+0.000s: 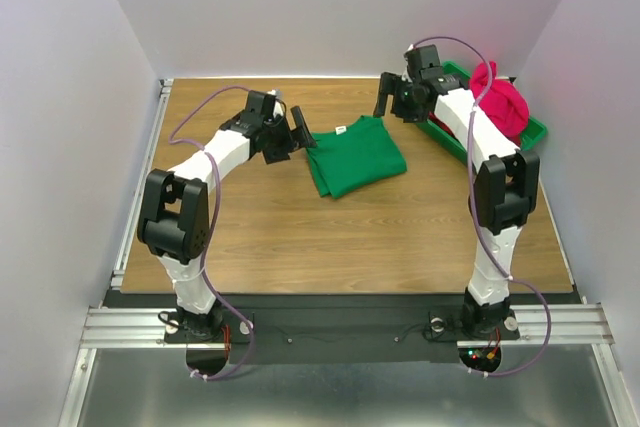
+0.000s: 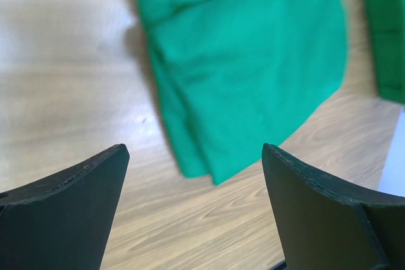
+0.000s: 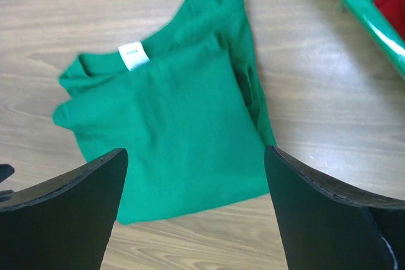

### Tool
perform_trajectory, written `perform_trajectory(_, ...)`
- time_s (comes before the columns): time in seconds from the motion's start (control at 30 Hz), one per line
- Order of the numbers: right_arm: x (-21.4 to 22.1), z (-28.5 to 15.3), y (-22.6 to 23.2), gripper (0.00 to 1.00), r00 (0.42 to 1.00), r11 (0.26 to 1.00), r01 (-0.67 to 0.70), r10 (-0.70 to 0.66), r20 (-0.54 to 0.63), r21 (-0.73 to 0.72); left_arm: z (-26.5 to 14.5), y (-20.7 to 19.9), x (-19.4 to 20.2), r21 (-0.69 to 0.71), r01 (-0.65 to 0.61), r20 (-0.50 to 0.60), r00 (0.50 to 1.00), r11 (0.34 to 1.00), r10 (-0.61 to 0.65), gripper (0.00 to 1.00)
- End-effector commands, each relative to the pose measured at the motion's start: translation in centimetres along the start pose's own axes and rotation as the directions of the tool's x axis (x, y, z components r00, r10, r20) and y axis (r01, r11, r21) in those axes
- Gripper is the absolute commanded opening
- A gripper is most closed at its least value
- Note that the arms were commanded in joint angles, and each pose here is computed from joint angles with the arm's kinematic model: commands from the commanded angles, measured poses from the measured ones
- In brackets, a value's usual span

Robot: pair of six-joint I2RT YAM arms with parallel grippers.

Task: Fold and stack the t-shirts
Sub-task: Fold the tshirt, then neatly place the folded tshirt to the corner

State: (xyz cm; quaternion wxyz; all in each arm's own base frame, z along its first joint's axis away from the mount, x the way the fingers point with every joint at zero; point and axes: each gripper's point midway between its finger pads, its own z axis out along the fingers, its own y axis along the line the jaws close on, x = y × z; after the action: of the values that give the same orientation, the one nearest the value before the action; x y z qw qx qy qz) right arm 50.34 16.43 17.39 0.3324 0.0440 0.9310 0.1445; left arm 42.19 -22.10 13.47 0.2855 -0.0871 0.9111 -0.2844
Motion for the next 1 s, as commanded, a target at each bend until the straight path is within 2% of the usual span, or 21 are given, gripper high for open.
perform_trajectory(0.0, 0.6, -0.3, 0.9, 0.93, 0.999, 0.997, 0.051, -0.050, 0.015, -0.058, -0.9, -2.0, 0.1, 0.093, -0.029, 0.048, 0.999, 0.995, 0.024, 0.98)
perform_trajectory(0.2, 4.4, 2.0, 0.5, 0.83, 0.994, 0.994, 0.044, -0.053, -0.091, -0.099, 0.5, -1.6, 3.2, 0.159, 0.043, -0.009, 0.999, 0.986, -0.042, 0.99)
perform_trajectory(0.37, 7.3, 3.9, -1.4, 0.82, 0.985, 0.998, 0.048, -0.055, -0.163, -0.044, 1.4, -2.4, 3.5, 0.199, 0.043, -0.001, 0.999, 0.979, -0.044, 0.99)
perform_trajectory(0.6, 10.6, 6.3, -3.8, 0.82, 0.968, 0.997, 0.072, -0.064, -0.244, 0.026, 4.0, -0.5, 4.3, 0.112, 0.084, 0.001, 0.996, 0.990, -0.085, 0.99)
perform_trajectory(0.8, 11.5, 7.3, -4.2, 0.82, 0.960, 0.996, 0.080, -0.070, -0.273, 0.028, 5.3, 0.8, 4.6, 0.052, 0.115, 0.006, 0.993, 0.992, -0.115, 0.99)
perform_trajectory(0.97, 12.3, 7.8, -4.4, 0.81, 0.953, 0.996, 0.084, -0.074, -0.295, 0.023, 6.6, -0.1, 4.8, 0.066, 0.104, -0.010, 0.995, 0.992, -0.104, 0.98)
